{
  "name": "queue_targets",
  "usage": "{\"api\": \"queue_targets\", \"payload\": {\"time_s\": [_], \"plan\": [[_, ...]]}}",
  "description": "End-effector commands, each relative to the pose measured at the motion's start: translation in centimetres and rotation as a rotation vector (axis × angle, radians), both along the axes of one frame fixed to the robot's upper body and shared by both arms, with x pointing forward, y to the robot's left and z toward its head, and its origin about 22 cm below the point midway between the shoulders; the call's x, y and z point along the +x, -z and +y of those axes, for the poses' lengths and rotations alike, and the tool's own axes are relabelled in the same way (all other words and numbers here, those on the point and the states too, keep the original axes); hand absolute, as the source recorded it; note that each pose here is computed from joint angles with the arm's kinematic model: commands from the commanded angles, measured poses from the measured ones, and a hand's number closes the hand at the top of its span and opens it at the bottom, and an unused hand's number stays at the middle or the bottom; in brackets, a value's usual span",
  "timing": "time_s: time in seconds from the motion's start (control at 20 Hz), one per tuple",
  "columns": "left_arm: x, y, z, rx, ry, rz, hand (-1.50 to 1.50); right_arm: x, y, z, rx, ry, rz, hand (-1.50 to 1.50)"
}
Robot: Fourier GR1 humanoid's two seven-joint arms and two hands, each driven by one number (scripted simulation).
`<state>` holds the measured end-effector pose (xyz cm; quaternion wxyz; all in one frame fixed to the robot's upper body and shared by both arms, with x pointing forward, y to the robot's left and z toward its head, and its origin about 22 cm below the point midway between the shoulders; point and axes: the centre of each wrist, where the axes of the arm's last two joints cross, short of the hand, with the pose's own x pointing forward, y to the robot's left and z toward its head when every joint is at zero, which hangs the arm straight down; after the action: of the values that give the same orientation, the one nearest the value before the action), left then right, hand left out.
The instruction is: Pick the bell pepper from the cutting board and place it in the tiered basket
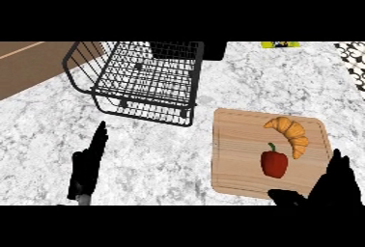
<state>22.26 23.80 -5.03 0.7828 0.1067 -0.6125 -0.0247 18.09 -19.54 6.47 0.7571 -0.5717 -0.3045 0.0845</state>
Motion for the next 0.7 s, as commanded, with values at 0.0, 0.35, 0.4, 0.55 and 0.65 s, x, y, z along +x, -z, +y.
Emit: {"api": "queue_targets", "payload": {"time_s": [0.0,0.35,0.4,0.55,0.65], "plan": [[-1.1,1.3,-1.1,0.002,-0.002,0.020,0.00,2.4,-1.5,2.5,0.012,0.116,0.170,-1.50],[-1.5,0.8,-1.2,-0.010,-0.020,0.004,0.00,6.3,-0.5,3.0,0.042,0.109,0.207,-1.50],[0.3,0.0,1.1,0.008,-0.029,0.016,0.00,7.1,-0.2,2.8,0.049,0.095,0.237,-1.50],[-0.4,0.4,-0.3,0.000,-0.014,0.017,0.00,7.0,1.2,2.3,0.070,0.114,0.332,-1.50],[-0.9,0.5,0.8,-0.009,-0.029,0.018,0.00,7.9,0.8,1.7,0.086,0.118,0.352,-1.50]]}}
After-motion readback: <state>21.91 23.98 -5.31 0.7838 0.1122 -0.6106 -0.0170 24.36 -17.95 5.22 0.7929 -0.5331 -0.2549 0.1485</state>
